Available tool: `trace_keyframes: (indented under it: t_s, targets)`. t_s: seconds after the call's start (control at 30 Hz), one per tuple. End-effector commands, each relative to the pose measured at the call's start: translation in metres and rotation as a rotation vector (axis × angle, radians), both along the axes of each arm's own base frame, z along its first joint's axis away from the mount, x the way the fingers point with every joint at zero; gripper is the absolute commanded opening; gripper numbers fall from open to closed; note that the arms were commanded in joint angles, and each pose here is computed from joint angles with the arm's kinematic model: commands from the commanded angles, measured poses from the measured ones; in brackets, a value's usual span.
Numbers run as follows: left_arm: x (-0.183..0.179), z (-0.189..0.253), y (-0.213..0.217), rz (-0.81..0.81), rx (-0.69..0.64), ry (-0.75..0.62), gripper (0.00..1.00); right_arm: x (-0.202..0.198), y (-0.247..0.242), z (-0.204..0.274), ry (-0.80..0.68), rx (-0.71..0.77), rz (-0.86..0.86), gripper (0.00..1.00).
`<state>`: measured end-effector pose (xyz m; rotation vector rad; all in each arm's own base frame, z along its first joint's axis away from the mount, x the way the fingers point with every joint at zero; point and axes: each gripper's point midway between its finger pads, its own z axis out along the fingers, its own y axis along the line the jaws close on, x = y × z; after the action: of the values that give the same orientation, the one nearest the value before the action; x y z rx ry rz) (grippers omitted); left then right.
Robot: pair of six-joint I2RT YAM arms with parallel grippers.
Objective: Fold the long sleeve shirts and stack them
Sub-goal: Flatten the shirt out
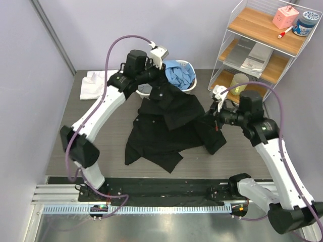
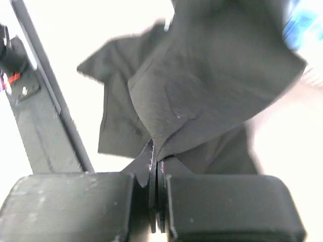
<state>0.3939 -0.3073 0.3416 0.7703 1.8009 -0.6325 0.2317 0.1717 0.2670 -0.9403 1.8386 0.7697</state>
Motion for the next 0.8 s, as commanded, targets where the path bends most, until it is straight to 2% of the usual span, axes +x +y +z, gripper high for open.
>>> trace_keyframes:
  t_s: [0.0,0.03,0.07,0.1,0.13,0.17,0.2,0.23,0.3,0.47,0.6,0.77]
  targets:
    - [0.027,-0.046,0.046,0.113,-0.008,0.26,0.34,-0.006,-0.007,0.088,-0.252,0.059,-0.039,0.01]
    - [0.026,-0.044,0.054,0.114,-0.04,0.277,0.49,-0.007,-0.007,0.095,-0.263,0.068,-0.047,0.01]
    - [0.026,-0.064,0.065,0.135,-0.055,0.314,0.55,-0.003,-0.009,0.104,-0.291,0.074,-0.066,0.01]
    - [0.026,-0.054,0.089,0.171,-0.081,0.285,0.59,0.001,-0.01,0.115,-0.316,0.085,-0.088,0.01]
    - [0.022,-0.055,0.098,0.166,-0.085,0.279,0.68,0.006,-0.011,0.121,-0.329,0.095,-0.108,0.01]
    - [0.015,-0.077,0.108,0.175,-0.052,0.302,0.73,0.012,-0.013,0.13,-0.351,0.108,-0.138,0.01]
    - [0.012,-0.079,0.122,0.176,-0.016,0.269,0.76,0.015,-0.013,0.14,-0.374,0.118,-0.147,0.01]
    - [0.002,-0.076,0.128,0.157,0.001,0.246,0.83,0.021,-0.014,0.142,-0.378,0.118,-0.159,0.01]
    - [-0.021,-0.097,0.136,0.086,0.081,0.263,0.84,0.03,-0.017,0.158,-0.415,0.134,-0.199,0.01]
    - [-0.057,-0.124,0.132,-0.067,0.116,0.233,0.86,0.038,-0.016,0.179,-0.473,0.153,-0.203,0.01]
    - [-0.056,-0.144,0.123,-0.155,0.144,0.165,0.86,0.036,-0.016,0.184,-0.481,0.16,-0.207,0.01]
    - [-0.034,-0.148,0.1,-0.221,0.158,0.054,0.83,0.032,-0.019,0.187,-0.488,0.167,-0.22,0.01]
